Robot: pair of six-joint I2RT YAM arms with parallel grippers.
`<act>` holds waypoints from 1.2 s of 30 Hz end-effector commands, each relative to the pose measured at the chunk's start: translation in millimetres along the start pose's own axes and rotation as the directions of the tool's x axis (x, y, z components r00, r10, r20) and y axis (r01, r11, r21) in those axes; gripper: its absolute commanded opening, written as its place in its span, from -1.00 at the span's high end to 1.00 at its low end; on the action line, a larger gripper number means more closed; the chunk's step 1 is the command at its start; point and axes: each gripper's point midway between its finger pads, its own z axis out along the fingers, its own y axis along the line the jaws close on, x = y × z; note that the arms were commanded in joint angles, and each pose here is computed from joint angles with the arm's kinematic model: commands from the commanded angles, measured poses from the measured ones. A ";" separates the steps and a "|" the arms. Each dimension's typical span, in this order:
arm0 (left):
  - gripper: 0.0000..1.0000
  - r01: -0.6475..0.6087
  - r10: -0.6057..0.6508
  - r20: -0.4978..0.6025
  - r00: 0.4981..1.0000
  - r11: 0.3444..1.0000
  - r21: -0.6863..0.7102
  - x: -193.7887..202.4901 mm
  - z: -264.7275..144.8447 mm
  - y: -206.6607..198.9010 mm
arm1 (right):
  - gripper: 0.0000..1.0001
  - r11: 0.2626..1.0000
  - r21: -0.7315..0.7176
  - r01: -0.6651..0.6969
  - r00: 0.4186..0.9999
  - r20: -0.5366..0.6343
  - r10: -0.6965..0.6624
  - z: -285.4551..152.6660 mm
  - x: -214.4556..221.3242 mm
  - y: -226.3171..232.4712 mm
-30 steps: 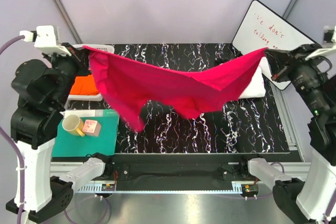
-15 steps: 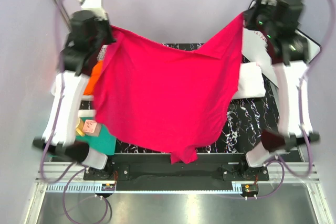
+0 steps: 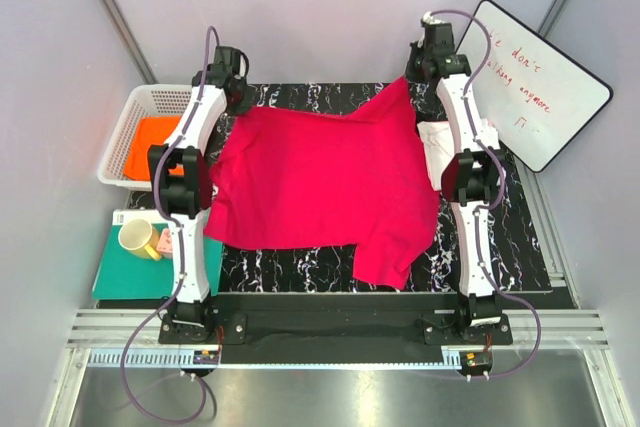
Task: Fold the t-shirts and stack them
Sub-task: Flatten out the tshirt, then grap the side of the flattened tshirt furthest away from the robot with both arms
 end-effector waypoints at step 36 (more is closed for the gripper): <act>-0.97 0.065 -0.064 0.014 0.998 0.998 -0.014 -11.9 19.1 20.9 | -0.25 0.884 -0.212 -0.417 0.892 -0.282 0.353 67.0 92.8 49.2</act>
